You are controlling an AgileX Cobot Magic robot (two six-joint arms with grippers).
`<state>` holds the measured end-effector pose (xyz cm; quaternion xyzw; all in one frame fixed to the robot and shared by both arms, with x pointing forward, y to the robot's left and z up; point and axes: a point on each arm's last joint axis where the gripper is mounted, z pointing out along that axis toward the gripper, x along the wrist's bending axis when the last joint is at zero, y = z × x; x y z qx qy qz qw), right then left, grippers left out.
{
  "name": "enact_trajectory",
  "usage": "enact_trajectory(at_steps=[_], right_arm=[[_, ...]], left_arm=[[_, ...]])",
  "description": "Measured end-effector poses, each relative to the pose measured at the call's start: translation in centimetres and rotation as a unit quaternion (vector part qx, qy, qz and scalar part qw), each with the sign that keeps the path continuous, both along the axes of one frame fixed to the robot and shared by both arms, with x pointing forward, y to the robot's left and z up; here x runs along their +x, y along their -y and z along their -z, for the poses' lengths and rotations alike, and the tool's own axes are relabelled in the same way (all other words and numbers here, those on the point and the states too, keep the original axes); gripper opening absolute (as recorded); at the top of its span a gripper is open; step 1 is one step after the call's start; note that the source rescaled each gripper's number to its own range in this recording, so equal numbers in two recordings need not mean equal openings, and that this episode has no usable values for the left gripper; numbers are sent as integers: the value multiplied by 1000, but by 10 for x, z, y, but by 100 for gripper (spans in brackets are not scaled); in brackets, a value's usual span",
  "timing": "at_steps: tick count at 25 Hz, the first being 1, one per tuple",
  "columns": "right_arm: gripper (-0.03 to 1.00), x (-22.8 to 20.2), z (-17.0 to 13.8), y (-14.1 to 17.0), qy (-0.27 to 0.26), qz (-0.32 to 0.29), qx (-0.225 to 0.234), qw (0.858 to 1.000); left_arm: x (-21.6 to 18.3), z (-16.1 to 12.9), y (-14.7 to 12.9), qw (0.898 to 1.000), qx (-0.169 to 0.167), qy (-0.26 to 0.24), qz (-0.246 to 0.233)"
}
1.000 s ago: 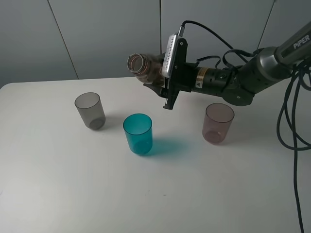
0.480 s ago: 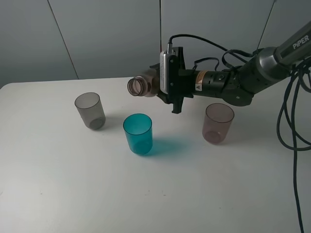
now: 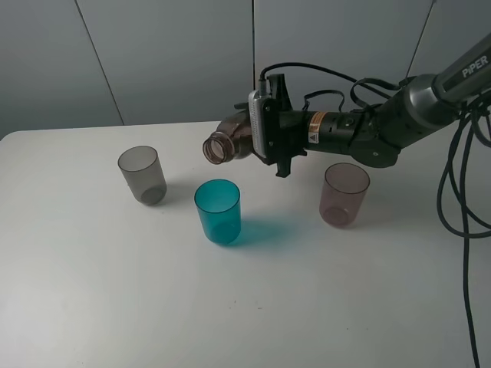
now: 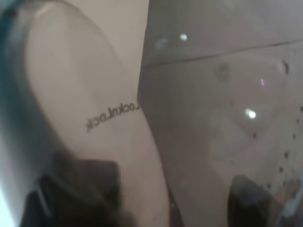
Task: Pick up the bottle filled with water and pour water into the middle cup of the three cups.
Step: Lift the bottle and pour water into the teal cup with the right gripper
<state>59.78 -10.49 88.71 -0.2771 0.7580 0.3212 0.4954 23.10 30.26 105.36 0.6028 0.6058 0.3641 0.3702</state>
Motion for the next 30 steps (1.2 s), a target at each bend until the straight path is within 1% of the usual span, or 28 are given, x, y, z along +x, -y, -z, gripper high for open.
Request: enact_trajectory(at_steps=[16,30], right_arm=[[4,0,0,-1,70,-28,-52,996],[4,1,0,0,97,-32,-71,992]], left_arm=[[0,0,0,1000,0,0,0],[0,0,0,1000,0,0,0]])
